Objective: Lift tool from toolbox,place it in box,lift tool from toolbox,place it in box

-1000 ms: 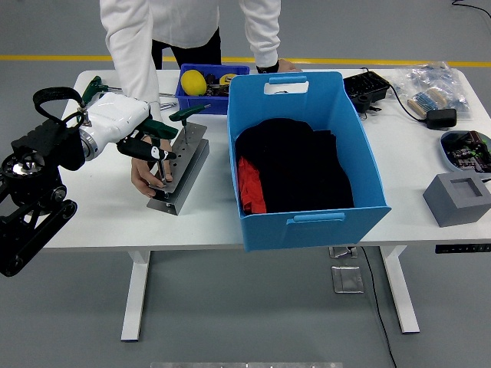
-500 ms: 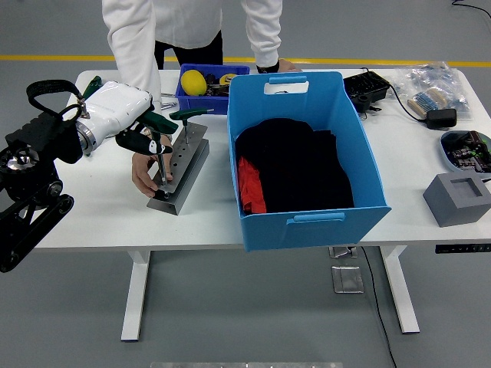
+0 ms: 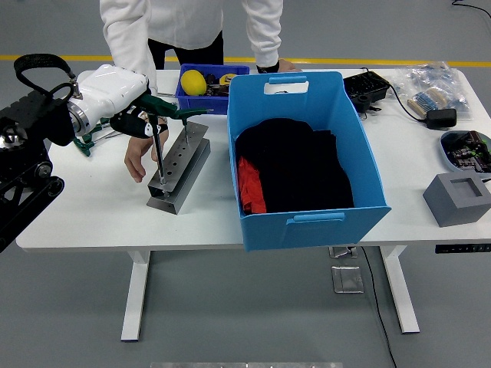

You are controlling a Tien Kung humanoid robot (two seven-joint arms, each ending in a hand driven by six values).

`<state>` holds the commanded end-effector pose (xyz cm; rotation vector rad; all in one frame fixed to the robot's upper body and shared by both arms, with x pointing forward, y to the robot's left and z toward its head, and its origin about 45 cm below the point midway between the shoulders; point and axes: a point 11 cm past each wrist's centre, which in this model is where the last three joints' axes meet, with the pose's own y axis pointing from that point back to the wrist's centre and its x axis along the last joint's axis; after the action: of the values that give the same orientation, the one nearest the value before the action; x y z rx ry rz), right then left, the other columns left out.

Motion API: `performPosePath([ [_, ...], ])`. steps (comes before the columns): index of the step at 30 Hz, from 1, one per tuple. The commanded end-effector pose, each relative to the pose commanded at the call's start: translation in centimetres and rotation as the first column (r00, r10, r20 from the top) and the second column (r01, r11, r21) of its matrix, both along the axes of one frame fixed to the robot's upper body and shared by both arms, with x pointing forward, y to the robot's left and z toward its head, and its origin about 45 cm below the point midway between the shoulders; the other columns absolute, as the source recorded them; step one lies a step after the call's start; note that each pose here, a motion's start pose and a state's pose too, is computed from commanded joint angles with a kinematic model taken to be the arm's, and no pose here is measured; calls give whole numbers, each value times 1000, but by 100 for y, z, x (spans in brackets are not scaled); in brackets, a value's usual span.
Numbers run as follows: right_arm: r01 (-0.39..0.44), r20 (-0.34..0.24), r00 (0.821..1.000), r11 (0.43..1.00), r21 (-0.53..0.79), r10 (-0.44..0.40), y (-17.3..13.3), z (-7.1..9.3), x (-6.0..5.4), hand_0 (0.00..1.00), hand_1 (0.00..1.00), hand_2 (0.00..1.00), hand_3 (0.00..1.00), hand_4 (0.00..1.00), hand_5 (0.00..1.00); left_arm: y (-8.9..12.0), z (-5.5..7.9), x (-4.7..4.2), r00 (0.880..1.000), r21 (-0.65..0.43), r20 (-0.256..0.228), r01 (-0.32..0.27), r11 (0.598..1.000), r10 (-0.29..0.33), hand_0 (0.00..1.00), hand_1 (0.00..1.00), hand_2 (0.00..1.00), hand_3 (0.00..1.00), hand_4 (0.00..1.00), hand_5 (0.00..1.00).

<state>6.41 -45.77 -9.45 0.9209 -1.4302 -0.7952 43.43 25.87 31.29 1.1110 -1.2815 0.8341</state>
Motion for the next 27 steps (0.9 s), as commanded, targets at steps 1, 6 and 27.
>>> performPosePath([
  [1, 1, 0, 1000, 1000, 0, -1, -2, 0, -2, 619, 605, 683, 553, 802, 640, 1, 25, 5, 1000, 1, 2, 1, 1000, -1, 57, 2, 2, 60, 666, 381],
  [6, 1, 1, 1000, 1000, -3, -1, -13, 5, -1, 619, 605, 683, 554, 802, 639, -7, 143, 10, 1000, 4, 9, 11, 1000, -11, 60, 2, 2, 64, 657, 354],
  [27, 4, 15, 1000, 1000, -9, -3, -43, 29, 67, 618, 605, 682, 554, 802, 640, -542, 1153, -169, 960, -96, 200, 216, 972, -194, 62, 2, 2, 70, 657, 340],
])
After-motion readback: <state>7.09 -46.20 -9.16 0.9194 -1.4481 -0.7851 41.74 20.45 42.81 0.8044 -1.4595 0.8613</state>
